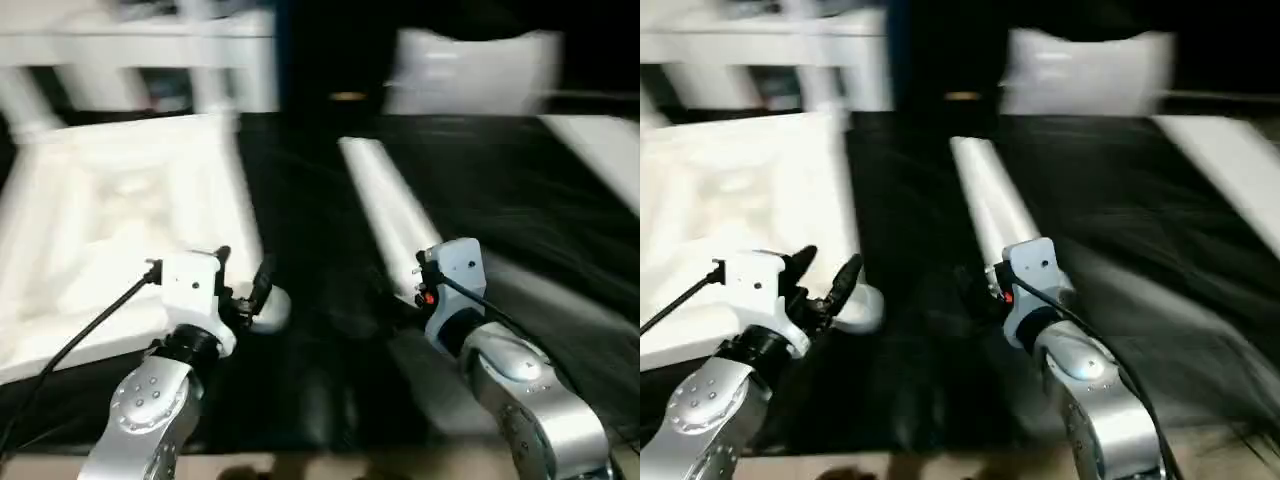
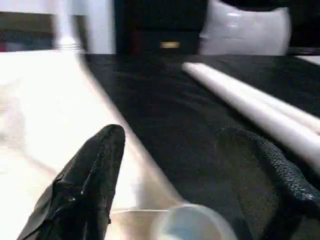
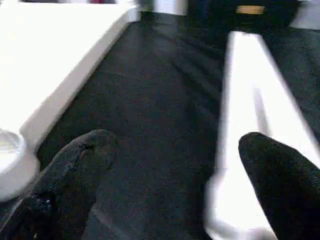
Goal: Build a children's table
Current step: Rotate table base
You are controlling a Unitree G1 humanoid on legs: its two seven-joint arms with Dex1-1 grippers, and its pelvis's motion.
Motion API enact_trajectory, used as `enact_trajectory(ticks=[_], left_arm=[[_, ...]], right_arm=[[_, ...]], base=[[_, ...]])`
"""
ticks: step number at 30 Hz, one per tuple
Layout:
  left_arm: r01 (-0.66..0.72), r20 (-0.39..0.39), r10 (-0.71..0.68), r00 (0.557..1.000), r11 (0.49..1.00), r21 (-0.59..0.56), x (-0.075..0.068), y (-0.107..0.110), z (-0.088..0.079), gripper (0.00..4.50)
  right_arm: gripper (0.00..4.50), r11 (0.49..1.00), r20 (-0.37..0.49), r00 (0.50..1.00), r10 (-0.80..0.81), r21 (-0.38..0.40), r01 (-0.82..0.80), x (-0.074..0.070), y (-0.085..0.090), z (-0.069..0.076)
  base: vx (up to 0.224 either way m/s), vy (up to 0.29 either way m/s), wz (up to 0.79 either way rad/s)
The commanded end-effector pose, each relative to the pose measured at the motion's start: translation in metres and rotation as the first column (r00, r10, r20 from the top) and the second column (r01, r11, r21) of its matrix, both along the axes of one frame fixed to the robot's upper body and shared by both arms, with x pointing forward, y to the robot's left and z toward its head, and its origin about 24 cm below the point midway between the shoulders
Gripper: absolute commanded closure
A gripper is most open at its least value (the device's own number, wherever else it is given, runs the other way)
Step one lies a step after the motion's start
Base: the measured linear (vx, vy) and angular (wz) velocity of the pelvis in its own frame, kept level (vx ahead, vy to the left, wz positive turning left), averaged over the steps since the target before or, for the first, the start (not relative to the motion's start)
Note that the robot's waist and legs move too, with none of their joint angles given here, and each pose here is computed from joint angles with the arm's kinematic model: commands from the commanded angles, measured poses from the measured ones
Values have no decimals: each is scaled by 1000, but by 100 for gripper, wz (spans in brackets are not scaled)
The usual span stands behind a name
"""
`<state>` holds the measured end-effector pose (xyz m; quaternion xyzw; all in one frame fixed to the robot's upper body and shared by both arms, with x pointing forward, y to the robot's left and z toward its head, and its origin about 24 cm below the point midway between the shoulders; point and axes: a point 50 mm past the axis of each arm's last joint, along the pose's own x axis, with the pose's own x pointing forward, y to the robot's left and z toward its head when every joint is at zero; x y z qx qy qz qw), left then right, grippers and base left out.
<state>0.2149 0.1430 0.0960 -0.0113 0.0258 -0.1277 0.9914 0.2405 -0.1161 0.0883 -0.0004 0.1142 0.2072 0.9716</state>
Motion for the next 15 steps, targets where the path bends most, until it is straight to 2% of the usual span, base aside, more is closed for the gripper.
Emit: enact_trajectory(ticks=[1, 4, 6, 9, 13, 15], left_arm=[[-3, 14, 3, 1000, 1000, 10, -1, 2, 3, 114], [19, 17, -19, 1000, 1000, -10, -4, 0, 4, 114], [74, -6, -74, 997, 997, -21, -7, -4, 2, 114], [146, -1, -146, 989, 988, -45, -10, -6, 4, 99], [146, -1, -146, 989, 988, -45, -10, -6, 4, 99], [146, -1, -146, 989, 988, -45, -10, -6, 4, 99]], right_arm=[[0, 1000, 10, 1000, 8, 1, -8, 2, 2, 3], [0, 1000, 9, 1000, 9, -19, -9, 5, 2, 5], [0, 998, -9, 1000, -11, -65, 11, 7, 1, 6], [0, 993, -60, 997, -55, -111, 48, 12, -2, 5], [0, 993, -60, 997, -55, -111, 48, 12, -2, 5], [0, 993, -60, 997, -55, -111, 48, 12, -2, 5]], base=[[213, 63, 3], [216, 40, 4], [152, -12, 2], [0, 0, 0], [19, -51, 0], [-83, -41, -4]])
